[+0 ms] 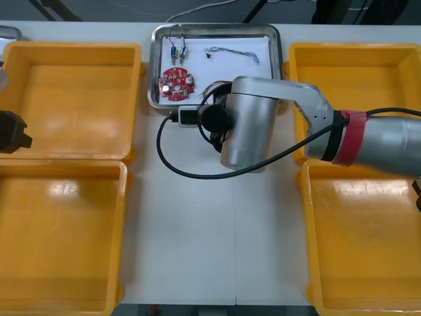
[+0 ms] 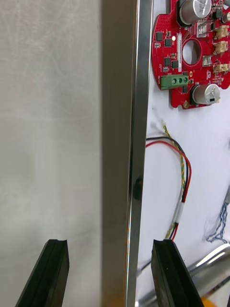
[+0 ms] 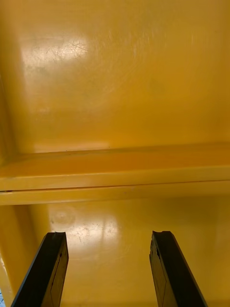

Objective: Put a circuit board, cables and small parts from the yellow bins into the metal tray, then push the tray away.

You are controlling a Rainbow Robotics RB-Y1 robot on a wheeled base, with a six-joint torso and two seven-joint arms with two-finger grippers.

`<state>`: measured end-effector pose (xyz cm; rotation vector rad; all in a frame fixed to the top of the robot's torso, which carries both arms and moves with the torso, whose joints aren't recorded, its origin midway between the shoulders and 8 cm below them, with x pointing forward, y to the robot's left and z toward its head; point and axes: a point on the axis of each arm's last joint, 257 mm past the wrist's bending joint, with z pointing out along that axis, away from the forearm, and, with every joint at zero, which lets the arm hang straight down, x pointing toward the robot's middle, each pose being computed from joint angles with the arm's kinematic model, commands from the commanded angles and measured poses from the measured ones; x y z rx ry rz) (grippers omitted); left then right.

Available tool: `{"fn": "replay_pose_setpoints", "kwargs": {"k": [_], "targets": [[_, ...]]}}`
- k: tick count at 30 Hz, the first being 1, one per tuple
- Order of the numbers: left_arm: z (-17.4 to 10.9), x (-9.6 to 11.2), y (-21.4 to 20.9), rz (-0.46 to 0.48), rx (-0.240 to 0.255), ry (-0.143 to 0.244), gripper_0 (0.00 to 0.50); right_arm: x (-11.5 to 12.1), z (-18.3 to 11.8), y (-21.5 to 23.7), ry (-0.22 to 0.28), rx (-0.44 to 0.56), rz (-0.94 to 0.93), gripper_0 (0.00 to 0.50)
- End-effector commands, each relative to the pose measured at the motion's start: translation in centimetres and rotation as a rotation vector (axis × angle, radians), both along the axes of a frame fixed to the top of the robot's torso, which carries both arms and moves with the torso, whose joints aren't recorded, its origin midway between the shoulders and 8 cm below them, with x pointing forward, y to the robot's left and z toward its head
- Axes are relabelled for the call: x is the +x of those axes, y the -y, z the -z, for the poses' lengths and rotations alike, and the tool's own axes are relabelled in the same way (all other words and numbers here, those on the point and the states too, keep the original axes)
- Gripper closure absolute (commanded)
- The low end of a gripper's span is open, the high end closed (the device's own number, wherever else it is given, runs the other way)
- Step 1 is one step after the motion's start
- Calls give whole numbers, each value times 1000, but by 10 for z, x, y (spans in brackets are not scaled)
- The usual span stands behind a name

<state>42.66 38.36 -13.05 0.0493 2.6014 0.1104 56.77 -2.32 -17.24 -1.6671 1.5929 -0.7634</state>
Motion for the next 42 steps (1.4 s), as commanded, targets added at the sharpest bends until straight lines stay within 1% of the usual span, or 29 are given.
{"fn": "replay_pose_setpoints", "kwargs": {"k": [1, 2, 4, 6, 7, 9, 10, 12, 13, 15, 19, 24, 32, 38, 42], "targets": [[-1, -5, 1, 1, 8, 3, 0, -16, -33, 13, 5, 38, 29, 0], [-1, -5, 1, 1, 8, 3, 0, -23, -36, 17, -3, 49, 43, 0], [-1, -5, 1, 1, 8, 3, 0, -35, -35, 24, -37, 76, 75, 0], [-1, -5, 1, 1, 8, 3, 0, -49, -37, 34, -97, 136, 132, 0], [-1, -5, 1, 1, 8, 3, 0, -51, -37, 37, -108, 147, 148, 0], [-1, -5, 1, 1, 8, 3, 0, -64, -40, 49, -163, 204, 205, 0], [-1, -5, 1, 1, 8, 3, 0, -67, -41, 53, -174, 216, 220, 0], [-1, -5, 1, 1, 8, 3, 0, -77, -45, 69, -219, 262, 285, 0], [-1, -5, 1, 1, 8, 3, 0, -79, -46, 73, -229, 271, 300, 0], [-1, -5, 1, 1, 8, 3, 0, -88, -49, 89, -269, 306, 364, 0], [-1, -5, 1, 1, 8, 3, 0, -98, -55, 114, -312, 354, 468, 0], [-1, -5, 1, 1, 8, 3, 0, -114, -61, 152, -372, 442, 619, 0], [-1, -5, 1, 1, 8, 3, 0, -135, -65, 210, -394, 539, 822, 0], [-1, -5, 1, 1, 8, 3, 0, -144, -69, 240, -401, 665, 959, 0], [-1, -5, 1, 1, 8, 3, 0, -152, -70, 257, -420, 764, 1047, 0]]}}
